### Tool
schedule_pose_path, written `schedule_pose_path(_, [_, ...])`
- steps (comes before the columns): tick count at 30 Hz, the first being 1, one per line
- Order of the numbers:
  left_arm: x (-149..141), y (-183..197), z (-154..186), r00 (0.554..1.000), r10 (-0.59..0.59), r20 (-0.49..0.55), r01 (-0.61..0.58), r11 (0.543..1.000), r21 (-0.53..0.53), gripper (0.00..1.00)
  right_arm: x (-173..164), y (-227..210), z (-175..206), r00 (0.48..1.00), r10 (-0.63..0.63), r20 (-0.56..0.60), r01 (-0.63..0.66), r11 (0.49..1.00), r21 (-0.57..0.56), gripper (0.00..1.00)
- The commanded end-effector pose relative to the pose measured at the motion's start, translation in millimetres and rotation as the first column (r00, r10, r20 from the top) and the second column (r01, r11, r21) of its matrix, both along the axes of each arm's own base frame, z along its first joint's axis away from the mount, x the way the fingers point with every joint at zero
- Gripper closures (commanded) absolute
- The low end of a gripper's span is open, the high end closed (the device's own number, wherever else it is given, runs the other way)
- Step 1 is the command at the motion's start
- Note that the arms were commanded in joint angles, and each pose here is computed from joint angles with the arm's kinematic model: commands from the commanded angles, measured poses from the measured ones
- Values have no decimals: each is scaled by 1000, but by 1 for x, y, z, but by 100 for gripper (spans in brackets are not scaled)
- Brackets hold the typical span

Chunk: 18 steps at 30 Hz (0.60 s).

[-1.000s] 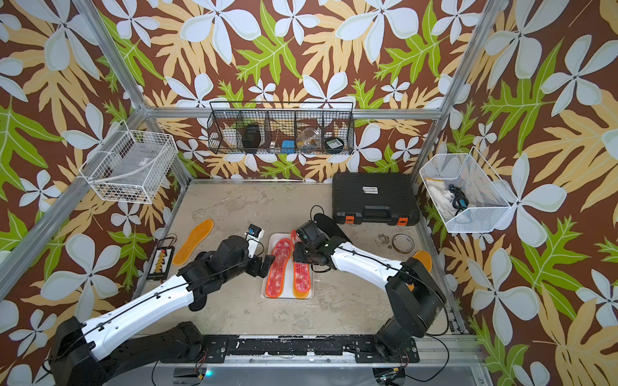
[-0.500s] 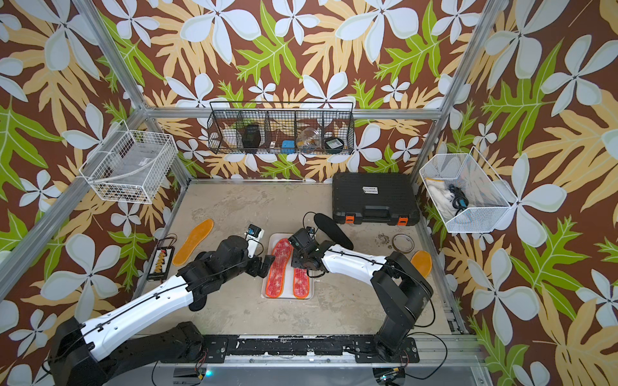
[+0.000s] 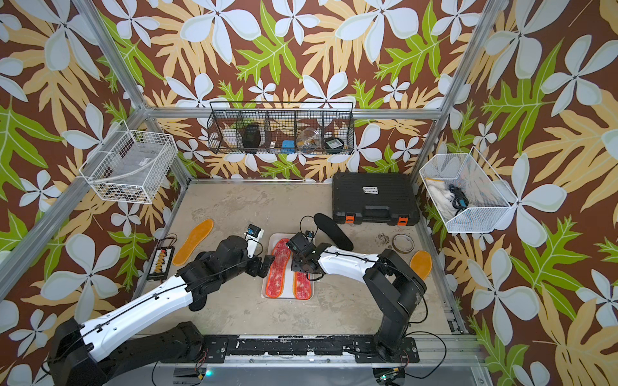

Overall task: Put the insoles into the storage box
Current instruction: Place the insole in the storage box.

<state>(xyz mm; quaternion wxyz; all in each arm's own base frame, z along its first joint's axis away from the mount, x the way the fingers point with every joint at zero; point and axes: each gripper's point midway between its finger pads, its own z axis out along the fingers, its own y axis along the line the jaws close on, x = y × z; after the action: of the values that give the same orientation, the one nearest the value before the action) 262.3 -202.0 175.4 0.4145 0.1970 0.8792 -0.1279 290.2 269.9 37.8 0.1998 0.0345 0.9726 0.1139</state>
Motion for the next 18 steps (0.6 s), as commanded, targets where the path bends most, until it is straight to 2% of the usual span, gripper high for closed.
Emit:
schedule_pose_path(1, [0, 2, 1, 1000, 12, 0, -12, 1000, -6, 0, 1, 2, -1, 1000, -6, -3, 6, 1000, 2, 39])
schedule_pose_path(10, [1, 4, 1, 1000, 24, 0, -24, 1000, -1, 0, 7, 5, 24, 999, 20, 35, -20, 1000, 4, 25])
schedule_pose_path(14, [8, 19, 14, 994, 100, 40, -100, 995, -4, 0, 8, 4, 56, 995, 52, 88, -54, 998, 18, 20])
schedule_pose_path(18, [14, 32, 23, 990, 135, 41, -130, 985, -110, 0, 11, -3, 105, 971, 105, 214, -109, 994, 9, 18])
